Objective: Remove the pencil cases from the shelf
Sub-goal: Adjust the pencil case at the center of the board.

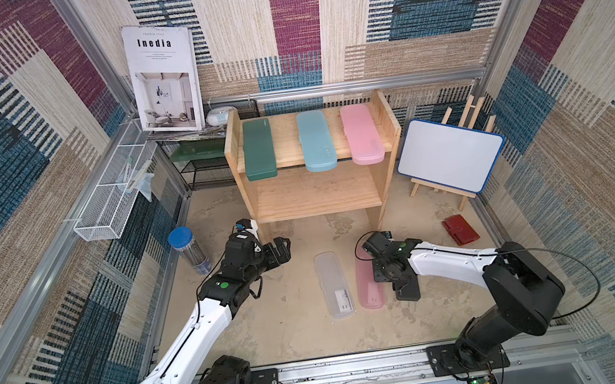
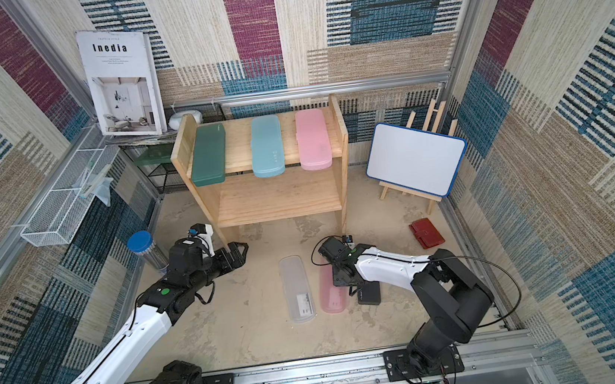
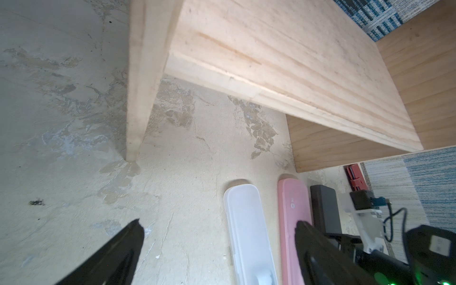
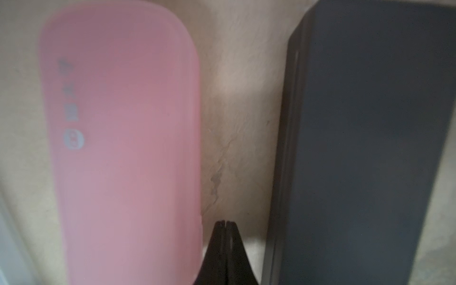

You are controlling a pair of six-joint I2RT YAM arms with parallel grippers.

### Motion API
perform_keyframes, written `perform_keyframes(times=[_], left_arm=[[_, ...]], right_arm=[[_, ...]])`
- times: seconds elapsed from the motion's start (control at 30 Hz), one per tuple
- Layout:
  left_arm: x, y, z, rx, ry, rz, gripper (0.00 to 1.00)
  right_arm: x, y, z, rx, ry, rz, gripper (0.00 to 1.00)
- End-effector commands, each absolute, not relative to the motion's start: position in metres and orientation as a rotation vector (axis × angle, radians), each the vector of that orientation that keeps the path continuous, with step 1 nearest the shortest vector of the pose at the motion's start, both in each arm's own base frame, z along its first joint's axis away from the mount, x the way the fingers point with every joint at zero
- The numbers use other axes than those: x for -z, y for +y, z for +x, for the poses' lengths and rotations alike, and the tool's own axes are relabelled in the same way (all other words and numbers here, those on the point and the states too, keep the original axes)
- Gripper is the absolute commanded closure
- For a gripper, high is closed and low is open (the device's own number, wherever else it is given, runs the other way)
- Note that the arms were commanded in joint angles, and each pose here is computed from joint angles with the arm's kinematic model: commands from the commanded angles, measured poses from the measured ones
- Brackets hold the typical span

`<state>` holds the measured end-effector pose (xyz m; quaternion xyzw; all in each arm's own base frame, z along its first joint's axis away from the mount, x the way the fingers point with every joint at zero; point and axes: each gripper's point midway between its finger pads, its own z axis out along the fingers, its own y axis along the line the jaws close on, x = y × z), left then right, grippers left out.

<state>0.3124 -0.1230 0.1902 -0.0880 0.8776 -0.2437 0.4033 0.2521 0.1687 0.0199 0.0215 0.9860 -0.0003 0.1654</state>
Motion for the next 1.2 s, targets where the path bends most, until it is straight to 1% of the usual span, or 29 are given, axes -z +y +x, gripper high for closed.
perform_keyframes(times=[0.0, 0.13, 0.27, 0.4, 0.53, 0.73, 0.8, 1.17], left_arm=[[-0.191, -0.120, 0.313, 0.601, 2.210, -0.237, 0.01], [-0.190, -0.119, 0.313, 0.594, 2.214, -0.239, 0.01], [-0.193, -0.120, 0.314, 0.599, 2.209, -0.236, 0.01], [-0.195, -0.120, 0.316, 0.601, 2.206, -0.235, 0.01], [-0.195, -0.121, 0.316, 0.604, 2.208, -0.236, 0.01], [-0.194, -0.120, 0.315, 0.592, 2.214, -0.236, 0.01], [-0.194, -0.119, 0.315, 0.588, 2.215, -0.235, 0.00], [-0.200, -0.119, 0.316, 0.586, 2.203, -0.228, 0.01]], right_arm=[[-0.016, 0.179, 0.252, -0.071, 2.817, 0.035, 1.00], [-0.034, 0.173, 0.259, -0.036, 2.763, 0.043, 1.00], [-0.072, 0.176, 0.272, -0.061, 2.681, 0.020, 1.00], [-0.089, 0.189, 0.277, -0.131, 2.664, -0.014, 1.00], [-0.073, 0.198, 0.274, -0.183, 2.699, -0.028, 1.00], [-0.011, 0.197, 0.249, -0.181, 2.857, -0.030, 1.00], [0.000, 0.195, 0.242, -0.159, 2.894, -0.025, 1.00], [-0.026, 0.194, 0.258, -0.119, 2.819, -0.060, 1.00]])
